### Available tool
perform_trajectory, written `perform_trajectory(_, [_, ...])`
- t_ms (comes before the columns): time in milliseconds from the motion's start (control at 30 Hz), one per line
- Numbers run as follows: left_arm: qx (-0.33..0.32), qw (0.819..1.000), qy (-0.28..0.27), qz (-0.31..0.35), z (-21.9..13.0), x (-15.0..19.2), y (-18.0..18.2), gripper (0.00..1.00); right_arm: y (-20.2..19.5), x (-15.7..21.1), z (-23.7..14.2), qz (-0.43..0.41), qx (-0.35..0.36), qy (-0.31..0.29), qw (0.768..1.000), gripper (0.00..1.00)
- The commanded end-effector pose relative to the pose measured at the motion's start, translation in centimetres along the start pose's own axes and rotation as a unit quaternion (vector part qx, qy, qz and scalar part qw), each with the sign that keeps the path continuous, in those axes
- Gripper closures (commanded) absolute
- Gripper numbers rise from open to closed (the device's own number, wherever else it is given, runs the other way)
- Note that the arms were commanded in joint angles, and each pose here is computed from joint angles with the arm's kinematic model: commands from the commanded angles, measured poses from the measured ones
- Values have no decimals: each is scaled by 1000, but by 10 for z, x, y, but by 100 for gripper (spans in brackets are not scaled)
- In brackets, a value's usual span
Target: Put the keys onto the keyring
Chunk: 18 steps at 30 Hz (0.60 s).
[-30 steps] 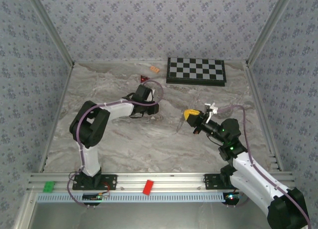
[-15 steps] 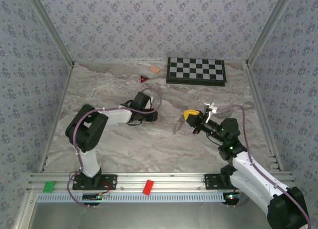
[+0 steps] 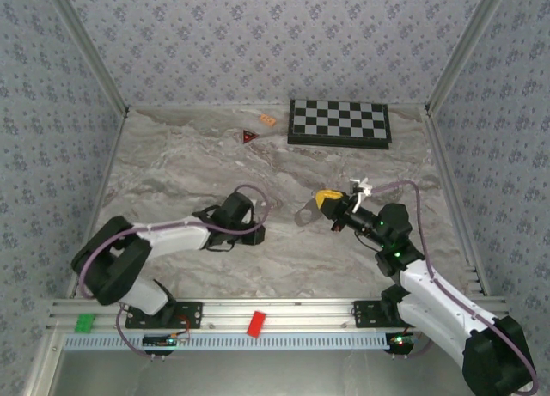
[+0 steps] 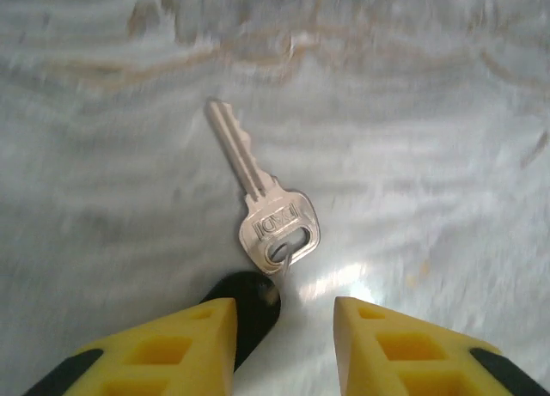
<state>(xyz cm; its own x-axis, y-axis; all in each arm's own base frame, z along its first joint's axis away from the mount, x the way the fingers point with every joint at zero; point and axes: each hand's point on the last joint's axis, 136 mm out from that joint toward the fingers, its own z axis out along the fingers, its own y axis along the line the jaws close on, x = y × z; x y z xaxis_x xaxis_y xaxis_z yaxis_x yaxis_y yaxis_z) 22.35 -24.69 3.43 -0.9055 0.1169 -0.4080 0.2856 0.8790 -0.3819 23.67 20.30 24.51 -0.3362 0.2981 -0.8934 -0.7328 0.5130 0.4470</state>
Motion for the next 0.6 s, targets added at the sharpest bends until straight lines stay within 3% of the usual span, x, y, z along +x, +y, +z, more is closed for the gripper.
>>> perform_trajectory(0, [-31, 999, -28, -22, -32, -7, 10, 56, 6, -8, 1, -19, -9, -20, 1000, 100])
perform_trajectory(133, [-53, 995, -85, -26, -62, -26, 15, 57, 7, -7, 1, -24, -6, -20, 999, 100])
perform_trajectory(267, [-57, 992, -108, -42, -70, -36, 15, 59, 3, -5, 1, -26, 5, -17, 999, 100])
perform_trajectory(567, [-34, 998, -24, 43, -33, -23, -4, 64, 5, -5, 1, -28, 0, -13, 1000, 100])
